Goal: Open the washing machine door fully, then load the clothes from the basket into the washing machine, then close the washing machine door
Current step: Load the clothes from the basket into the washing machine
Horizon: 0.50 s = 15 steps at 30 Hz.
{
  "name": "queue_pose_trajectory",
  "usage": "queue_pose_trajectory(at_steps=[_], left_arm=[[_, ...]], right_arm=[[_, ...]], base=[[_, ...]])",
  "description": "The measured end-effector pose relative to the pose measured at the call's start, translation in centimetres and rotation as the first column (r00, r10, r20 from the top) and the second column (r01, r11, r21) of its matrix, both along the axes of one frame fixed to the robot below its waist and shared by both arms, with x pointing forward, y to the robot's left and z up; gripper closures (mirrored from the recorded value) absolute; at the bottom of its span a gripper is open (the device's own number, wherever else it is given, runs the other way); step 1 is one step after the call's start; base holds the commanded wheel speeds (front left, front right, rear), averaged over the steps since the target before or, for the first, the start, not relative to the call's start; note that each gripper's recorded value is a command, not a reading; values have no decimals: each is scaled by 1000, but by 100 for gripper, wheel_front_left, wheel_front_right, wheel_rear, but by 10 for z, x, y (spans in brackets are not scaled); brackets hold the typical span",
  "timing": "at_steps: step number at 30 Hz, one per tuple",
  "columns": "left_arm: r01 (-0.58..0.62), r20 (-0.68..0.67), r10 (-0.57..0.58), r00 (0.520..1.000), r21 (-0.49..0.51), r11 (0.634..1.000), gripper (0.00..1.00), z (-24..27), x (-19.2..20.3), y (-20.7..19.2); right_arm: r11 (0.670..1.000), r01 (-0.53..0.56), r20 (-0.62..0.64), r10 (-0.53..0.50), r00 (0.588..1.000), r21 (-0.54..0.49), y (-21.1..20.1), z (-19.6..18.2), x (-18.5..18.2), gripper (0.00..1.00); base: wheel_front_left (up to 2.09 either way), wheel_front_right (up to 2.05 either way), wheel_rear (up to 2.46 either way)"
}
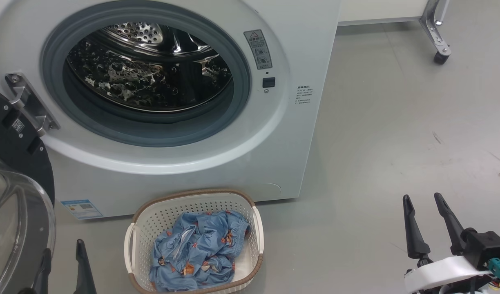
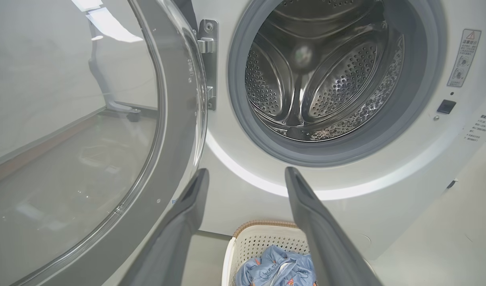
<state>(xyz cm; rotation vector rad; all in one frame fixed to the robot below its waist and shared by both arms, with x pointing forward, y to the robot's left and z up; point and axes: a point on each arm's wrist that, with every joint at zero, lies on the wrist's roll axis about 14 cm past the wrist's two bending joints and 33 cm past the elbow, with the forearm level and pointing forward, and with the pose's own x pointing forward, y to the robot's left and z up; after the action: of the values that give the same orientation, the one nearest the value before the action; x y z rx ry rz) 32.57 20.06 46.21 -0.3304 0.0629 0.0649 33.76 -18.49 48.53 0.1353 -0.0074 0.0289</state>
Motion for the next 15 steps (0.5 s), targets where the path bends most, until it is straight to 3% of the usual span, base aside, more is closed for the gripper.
queue_pose_trajectory(at_steps=[15], left_arm=[[48,-32,-48,998,-2,999,0,-10,4,-15]], right_arm=[[1000,-3,-17,3,1000,7,3,-5,-1,0]], base=[[0,0,0]])
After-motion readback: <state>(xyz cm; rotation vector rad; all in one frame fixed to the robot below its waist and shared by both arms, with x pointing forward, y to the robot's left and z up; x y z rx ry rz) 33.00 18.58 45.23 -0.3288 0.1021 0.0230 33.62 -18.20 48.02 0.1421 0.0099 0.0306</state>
